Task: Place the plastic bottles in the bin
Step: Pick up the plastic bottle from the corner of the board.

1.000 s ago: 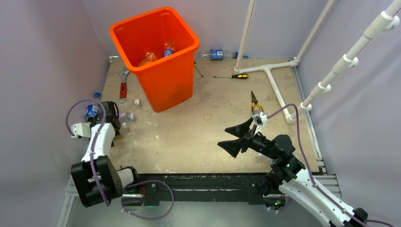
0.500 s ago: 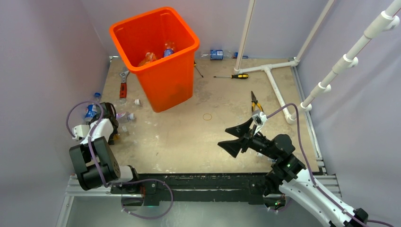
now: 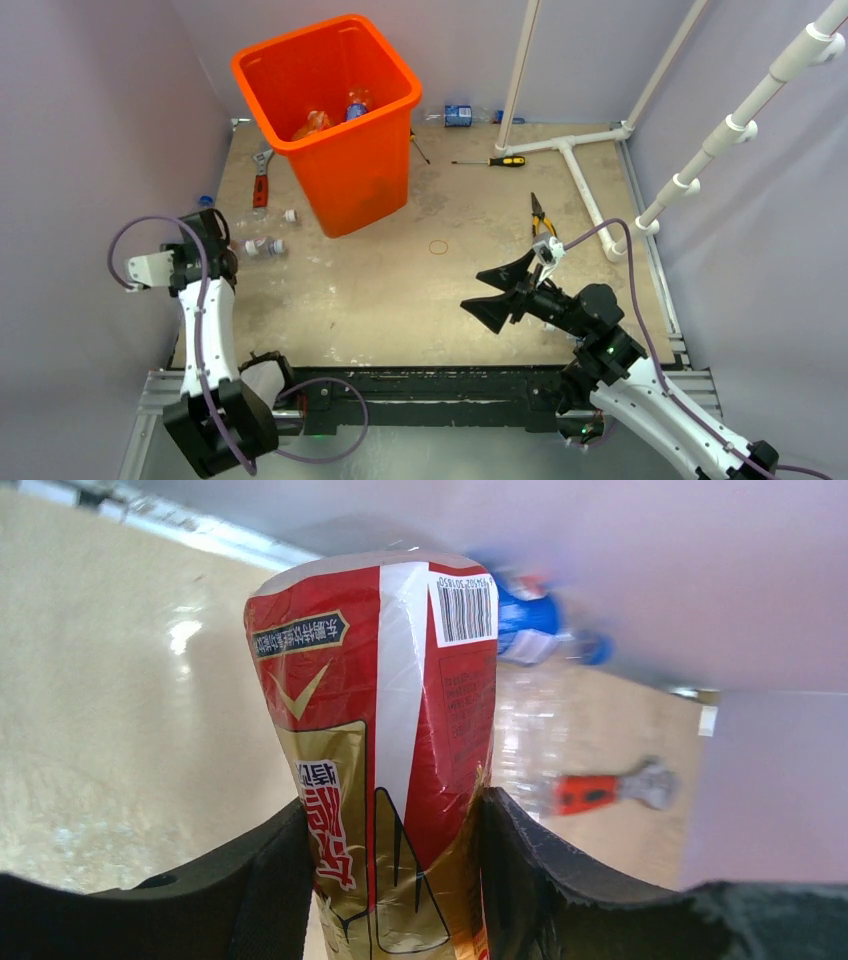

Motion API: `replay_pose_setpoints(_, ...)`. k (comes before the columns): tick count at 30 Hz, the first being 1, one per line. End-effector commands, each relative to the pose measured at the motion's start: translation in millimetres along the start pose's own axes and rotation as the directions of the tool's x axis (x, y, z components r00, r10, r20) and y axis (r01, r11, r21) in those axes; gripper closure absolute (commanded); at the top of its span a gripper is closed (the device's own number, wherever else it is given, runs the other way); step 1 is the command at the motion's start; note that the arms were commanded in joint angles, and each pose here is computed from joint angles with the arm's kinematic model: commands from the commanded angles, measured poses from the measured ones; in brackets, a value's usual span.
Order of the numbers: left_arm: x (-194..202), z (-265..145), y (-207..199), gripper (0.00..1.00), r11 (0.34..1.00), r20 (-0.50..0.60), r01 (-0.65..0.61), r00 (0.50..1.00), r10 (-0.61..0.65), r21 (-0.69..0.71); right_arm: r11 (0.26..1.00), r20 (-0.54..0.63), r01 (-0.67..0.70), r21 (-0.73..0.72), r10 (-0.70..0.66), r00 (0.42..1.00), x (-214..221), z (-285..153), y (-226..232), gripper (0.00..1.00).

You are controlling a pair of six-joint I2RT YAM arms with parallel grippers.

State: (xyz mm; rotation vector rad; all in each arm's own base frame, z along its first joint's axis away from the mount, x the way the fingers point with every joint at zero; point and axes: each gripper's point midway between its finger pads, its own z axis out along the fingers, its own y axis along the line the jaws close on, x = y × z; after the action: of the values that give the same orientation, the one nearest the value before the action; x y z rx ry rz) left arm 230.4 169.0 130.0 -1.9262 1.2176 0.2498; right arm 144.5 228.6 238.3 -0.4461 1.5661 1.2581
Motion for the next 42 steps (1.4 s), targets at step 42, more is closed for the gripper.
replay_pose_setpoints(42,74,-583,-165,1.00,-0.533,0.003,0.455,0.758,0.652,0.713,0.972,0.348,0.201,-0.120,-0.148,0.926,-179,56,74,0.01)
